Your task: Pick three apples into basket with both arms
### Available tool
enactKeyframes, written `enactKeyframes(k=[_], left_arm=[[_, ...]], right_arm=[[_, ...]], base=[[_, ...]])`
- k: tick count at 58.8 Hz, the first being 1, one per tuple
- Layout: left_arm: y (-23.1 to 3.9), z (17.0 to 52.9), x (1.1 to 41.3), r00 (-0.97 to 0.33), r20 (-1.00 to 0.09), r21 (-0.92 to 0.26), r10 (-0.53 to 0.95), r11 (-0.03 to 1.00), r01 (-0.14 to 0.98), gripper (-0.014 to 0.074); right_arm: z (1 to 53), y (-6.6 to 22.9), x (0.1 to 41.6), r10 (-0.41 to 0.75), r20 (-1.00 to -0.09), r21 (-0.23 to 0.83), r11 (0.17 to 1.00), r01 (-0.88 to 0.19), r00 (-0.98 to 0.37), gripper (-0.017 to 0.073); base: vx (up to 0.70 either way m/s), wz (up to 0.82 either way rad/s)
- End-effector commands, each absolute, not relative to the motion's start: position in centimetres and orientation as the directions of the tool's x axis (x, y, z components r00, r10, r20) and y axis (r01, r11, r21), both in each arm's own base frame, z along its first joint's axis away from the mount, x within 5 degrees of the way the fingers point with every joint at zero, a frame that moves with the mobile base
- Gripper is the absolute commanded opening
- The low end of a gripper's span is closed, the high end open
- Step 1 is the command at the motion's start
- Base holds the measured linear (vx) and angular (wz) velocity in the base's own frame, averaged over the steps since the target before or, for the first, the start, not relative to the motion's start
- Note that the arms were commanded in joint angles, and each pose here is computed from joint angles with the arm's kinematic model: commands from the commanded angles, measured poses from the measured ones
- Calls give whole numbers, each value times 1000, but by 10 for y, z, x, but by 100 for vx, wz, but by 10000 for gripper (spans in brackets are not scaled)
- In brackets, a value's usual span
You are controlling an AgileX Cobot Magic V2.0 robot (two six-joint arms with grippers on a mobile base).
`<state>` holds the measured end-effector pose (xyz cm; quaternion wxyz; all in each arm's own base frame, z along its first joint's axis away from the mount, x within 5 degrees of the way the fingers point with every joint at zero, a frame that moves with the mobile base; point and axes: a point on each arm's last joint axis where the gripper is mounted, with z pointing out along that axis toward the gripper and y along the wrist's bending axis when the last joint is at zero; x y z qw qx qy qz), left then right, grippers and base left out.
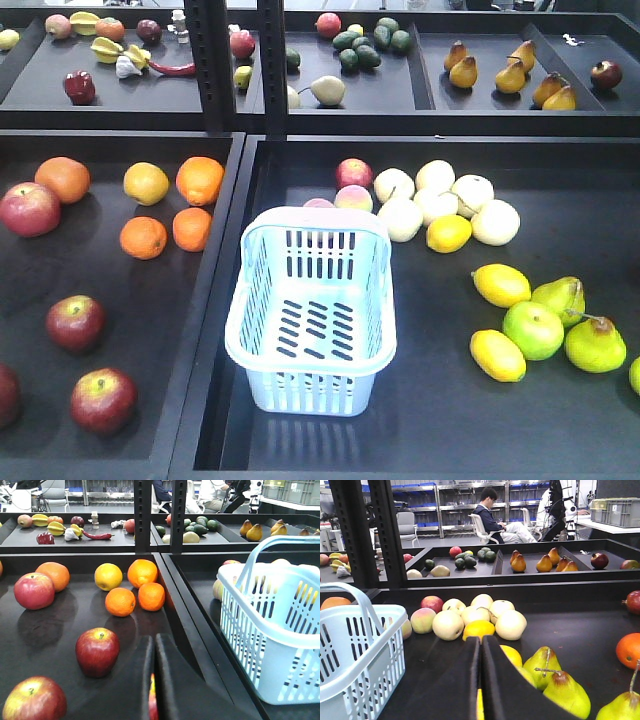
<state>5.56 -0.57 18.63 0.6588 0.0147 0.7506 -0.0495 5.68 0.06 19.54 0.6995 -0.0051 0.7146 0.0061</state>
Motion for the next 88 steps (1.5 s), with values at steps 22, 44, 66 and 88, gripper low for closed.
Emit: enactKeyframes(k=[22, 44, 66, 88], left_arm=[[-5, 202, 54, -24, -998, -57, -55, 995, 87, -6], [-5, 202, 54, -24, -998, -57, -55, 995, 87, -6], [-5, 202, 54, -24, -998, -57, -55, 995, 87, -6], [-5, 202, 54, -24, -998, -57, -55, 995, 87, -6]], right_arm=[[199, 1, 56, -10, -999, -11, 1000, -18, 53, -8], [199, 1, 56, -10, -999, -11, 1000, -18, 53, -8], [199, 1, 56, -10, -999, -11, 1000, -18, 53, -8], [199, 1, 56, -10, -999, -11, 1000, -18, 53, -8]], base=[[6, -3], [5, -1], [5, -2], [3, -1]])
